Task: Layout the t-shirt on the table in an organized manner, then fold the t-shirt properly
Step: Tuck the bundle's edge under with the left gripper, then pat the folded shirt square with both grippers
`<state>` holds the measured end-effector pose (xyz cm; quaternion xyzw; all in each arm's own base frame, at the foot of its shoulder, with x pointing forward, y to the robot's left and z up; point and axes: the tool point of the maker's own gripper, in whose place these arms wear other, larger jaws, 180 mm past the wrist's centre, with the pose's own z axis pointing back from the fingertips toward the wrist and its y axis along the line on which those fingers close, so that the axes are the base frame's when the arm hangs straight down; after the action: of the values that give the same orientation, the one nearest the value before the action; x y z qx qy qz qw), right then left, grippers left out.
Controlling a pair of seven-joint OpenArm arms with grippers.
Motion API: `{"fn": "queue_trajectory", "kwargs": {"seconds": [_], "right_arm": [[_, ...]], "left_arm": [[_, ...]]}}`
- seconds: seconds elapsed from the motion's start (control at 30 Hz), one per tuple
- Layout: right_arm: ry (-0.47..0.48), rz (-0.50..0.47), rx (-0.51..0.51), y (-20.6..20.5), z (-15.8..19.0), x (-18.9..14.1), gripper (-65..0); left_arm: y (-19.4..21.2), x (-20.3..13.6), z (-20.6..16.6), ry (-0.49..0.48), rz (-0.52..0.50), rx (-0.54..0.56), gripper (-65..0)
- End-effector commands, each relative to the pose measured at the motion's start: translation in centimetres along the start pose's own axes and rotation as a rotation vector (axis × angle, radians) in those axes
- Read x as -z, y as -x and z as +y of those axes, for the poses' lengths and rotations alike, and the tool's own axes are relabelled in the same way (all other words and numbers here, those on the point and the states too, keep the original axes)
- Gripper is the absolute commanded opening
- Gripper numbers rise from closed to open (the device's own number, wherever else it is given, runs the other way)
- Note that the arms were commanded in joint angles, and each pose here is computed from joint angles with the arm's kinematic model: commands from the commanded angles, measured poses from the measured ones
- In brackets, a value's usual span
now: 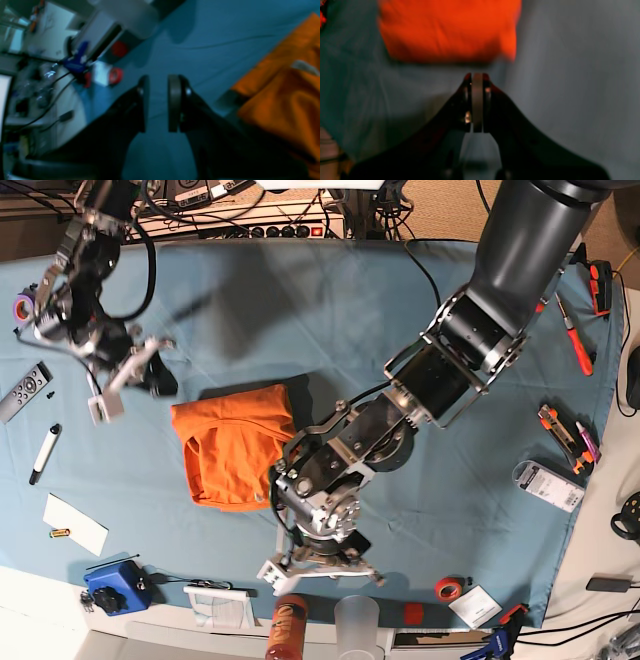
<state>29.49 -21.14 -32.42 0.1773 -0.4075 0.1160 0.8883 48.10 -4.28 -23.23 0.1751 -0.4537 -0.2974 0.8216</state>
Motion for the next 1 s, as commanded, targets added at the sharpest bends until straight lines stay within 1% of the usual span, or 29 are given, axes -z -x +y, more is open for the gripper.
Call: {"fn": "queue_trajectory", "kwargs": {"seconds": [0.0,0.07,0.13,0.23,0.3,0.37,0.4,0.53,0.63,0.8,0.97], "right_arm": [[-0.002,-0.056,-0.045,-2.2,0.2,0.2,-65.0],[-0.008,-0.058,-0.111,-3.3,1.1,1.5,-65.0],[-0.017,-0.066,-0.179,-4.4,2.2,2.7,-65.0],[-0.017,-0.099,-0.274,-6.0,3.4,4.3,-65.0],[-0.009,-0.111,-0.319,-6.8,3.5,5.5,-65.0],[-0.006,-0.096,-0.341,-7.0,3.3,6.9,-65.0],[-0.015,-0.088,-0.337,-7.0,3.2,7.7,-65.0],[-0.038,-0.085,-0.299,-7.0,3.4,11.2,-65.0],[-0.039,-0.09,-0.266,-6.8,3.1,13.6,-65.0],[-0.048,-0.042,-0.203,-6.0,2.1,15.8,-65.0],[-0.059,-0.012,-0.187,-6.0,2.3,15.7,-65.0]], "left_arm": [[-2.0,-0.9,2.5,-0.061,-0.045,-0.027,-55.5],[-1.3,-1.2,3.6,-0.081,-0.027,-0.068,-57.4],[-0.1,-1.1,4.3,-0.07,0.004,-0.136,-57.5],[2.2,-0.4,4.8,-0.009,0.062,-0.228,-57.9],[4.0,0.1,5.1,0.036,0.103,-0.282,-60.7],[5.7,0.5,5.6,0.078,0.133,-0.336,-63.7],[6.4,0.6,5.7,0.102,0.142,-0.361,-64.7],[9.3,0.9,6.1,0.19,0.182,-0.477,-64.8],[11.5,1.0,5.9,0.246,0.211,-0.496,-64.8],[15.8,0.8,6.6,0.238,0.274,-0.484,-64.8],[18.5,-0.8,8.4,0.187,0.258,-0.458,-64.8]]}}
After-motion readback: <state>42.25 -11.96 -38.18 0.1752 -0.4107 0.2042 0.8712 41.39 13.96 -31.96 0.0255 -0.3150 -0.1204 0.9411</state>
